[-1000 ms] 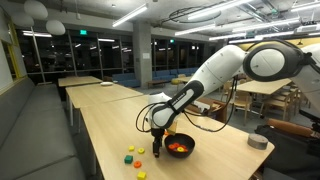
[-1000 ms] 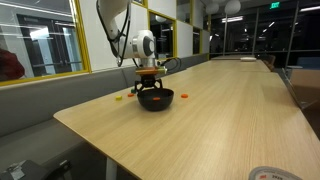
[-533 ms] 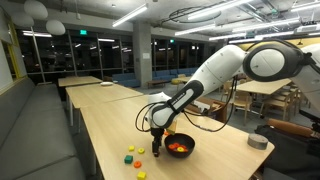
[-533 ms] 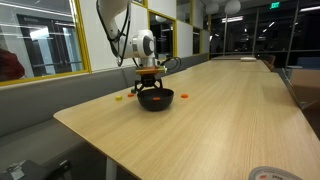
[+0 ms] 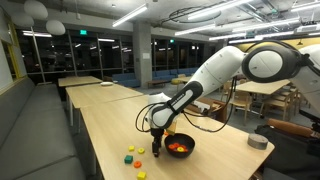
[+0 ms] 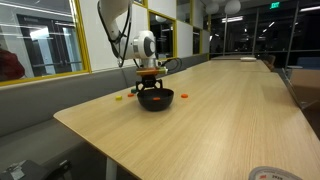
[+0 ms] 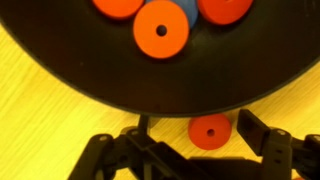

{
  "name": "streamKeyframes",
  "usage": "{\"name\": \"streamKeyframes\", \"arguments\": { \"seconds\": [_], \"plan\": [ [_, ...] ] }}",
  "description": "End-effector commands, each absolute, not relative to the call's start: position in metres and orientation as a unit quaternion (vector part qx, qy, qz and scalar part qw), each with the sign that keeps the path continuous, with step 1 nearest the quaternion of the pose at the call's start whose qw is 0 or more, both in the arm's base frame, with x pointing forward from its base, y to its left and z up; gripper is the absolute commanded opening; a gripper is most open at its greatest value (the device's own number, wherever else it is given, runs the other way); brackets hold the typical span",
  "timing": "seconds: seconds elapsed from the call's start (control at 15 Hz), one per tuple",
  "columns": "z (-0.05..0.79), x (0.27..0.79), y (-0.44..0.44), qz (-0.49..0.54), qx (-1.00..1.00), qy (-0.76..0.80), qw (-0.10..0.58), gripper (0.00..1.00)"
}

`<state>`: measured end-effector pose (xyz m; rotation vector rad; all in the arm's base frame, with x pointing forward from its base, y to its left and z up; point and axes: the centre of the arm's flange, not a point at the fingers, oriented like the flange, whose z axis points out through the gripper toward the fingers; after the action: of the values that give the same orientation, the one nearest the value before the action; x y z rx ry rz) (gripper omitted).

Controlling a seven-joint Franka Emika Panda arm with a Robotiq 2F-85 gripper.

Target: Put the discs on the table in the bowl

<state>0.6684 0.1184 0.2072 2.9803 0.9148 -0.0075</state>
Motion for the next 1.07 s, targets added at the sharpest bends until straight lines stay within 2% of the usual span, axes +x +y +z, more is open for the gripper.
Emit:
{"name": "streamKeyframes", "arguments": {
  "seconds": [0.0,0.2,0.33,0.4,1.0],
  "plan": [
    [0.215,0.679,0.118,0.019,0.958,0.287,0.018,0.58],
    [0.222,0.681,0.118,0.026,0.958,0.286,0.02,0.33],
    [0.227,0.68,0.118,0.027,0.958,0.285,0.02,0.2],
    [0.231,0.679,0.119,0.024,0.959,0.283,0.019,0.18],
    [0.325,0.624,0.126,0.022,0.969,0.243,0.035,0.18]
  ]
}}
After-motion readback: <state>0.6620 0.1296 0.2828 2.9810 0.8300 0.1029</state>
